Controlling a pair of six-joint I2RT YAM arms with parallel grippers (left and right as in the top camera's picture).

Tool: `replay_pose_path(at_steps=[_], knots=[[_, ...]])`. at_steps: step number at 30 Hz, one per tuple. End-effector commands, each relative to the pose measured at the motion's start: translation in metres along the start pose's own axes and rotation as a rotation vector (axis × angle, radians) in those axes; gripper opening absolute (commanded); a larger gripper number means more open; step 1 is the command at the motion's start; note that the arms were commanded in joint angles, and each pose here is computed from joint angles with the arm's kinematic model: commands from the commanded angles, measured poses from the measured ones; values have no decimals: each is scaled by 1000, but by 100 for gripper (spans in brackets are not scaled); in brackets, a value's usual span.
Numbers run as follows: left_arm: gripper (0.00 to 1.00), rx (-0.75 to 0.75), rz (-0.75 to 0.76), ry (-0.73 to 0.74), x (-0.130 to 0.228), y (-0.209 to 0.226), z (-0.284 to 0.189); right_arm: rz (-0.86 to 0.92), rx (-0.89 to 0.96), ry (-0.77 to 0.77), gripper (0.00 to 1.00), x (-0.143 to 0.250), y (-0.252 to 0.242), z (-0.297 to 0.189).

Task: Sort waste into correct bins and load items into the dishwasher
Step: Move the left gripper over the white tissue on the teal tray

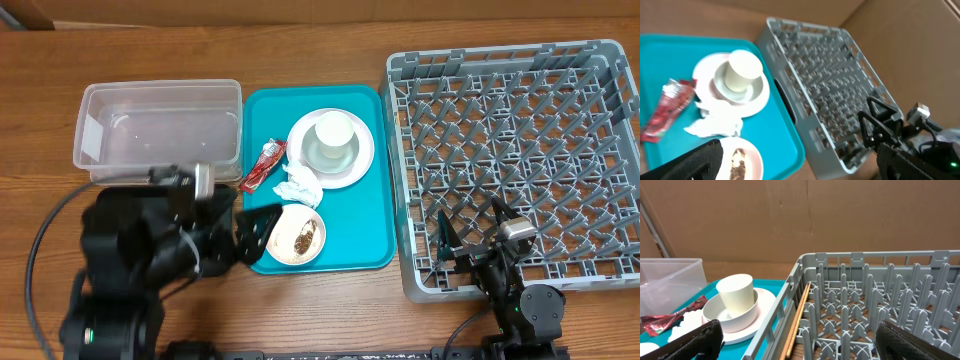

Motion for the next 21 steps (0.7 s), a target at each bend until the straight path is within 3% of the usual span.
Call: replay_pose_path(at_steps=[1, 12, 15, 19, 21], knots=[[100, 127, -26, 106, -6, -5, 20, -3, 13, -6, 100, 2, -2, 0], [100, 301, -210, 397, 17, 9, 81, -3, 13, -6, 100, 2, -2, 0], [93, 331, -199, 468, 30, 1, 96, -3, 13, -6, 100, 2, -2, 0], [89, 252, -143, 504, 43, -5, 118, -3, 13, -6, 100, 2, -2, 0], [81, 179, -138, 499, 47, -8, 130, -3, 13, -6, 100, 2, -2, 0]])
Point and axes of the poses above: each gripper's point midway between its finger pads, its own z axis out along the fingers, its own y axis along the line the jaws close on, x = y × z, the point moved 5 cm from there along -z, back along the fingers, and after that the axes turned 2 degrees about -z, right-handed, at the moved point
